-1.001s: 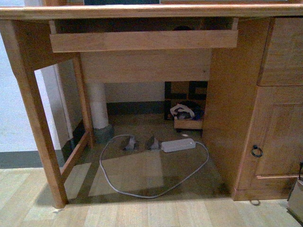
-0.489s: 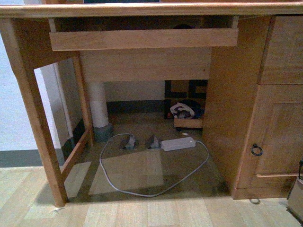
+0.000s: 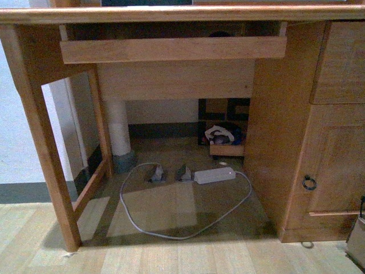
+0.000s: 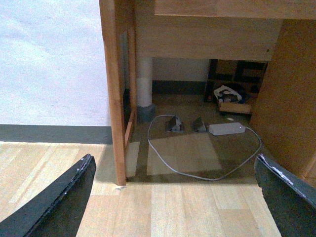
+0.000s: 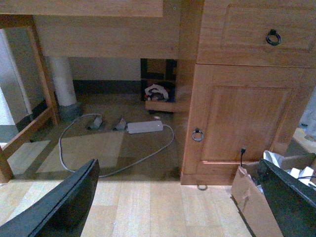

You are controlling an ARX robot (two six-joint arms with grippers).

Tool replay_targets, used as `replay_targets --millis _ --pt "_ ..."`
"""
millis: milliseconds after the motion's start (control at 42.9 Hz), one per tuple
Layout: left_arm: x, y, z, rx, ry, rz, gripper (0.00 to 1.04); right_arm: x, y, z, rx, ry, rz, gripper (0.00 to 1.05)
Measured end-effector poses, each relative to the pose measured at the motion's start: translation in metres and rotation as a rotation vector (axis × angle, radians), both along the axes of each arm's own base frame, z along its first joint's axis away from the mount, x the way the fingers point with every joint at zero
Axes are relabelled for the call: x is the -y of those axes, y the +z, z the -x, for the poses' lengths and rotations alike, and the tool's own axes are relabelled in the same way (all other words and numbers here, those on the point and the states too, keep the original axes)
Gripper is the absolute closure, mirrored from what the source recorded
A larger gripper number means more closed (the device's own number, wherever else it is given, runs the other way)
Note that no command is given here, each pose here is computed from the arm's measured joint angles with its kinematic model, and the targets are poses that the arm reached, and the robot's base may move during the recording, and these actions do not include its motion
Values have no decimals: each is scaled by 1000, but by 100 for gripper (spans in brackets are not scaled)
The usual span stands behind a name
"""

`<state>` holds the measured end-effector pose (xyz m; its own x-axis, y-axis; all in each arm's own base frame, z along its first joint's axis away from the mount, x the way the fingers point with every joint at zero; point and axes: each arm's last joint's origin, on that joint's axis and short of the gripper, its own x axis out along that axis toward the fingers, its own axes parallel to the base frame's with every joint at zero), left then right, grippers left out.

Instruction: Place mouse

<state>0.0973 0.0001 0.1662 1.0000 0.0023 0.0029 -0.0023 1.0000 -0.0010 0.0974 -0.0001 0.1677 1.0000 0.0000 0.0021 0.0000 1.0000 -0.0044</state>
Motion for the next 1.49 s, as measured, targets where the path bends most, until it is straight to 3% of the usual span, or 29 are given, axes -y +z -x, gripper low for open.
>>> replay_targets --millis 1490 --pt "0 0 0 -2 -1 0 7 0 0 0 -1 0 0 7"
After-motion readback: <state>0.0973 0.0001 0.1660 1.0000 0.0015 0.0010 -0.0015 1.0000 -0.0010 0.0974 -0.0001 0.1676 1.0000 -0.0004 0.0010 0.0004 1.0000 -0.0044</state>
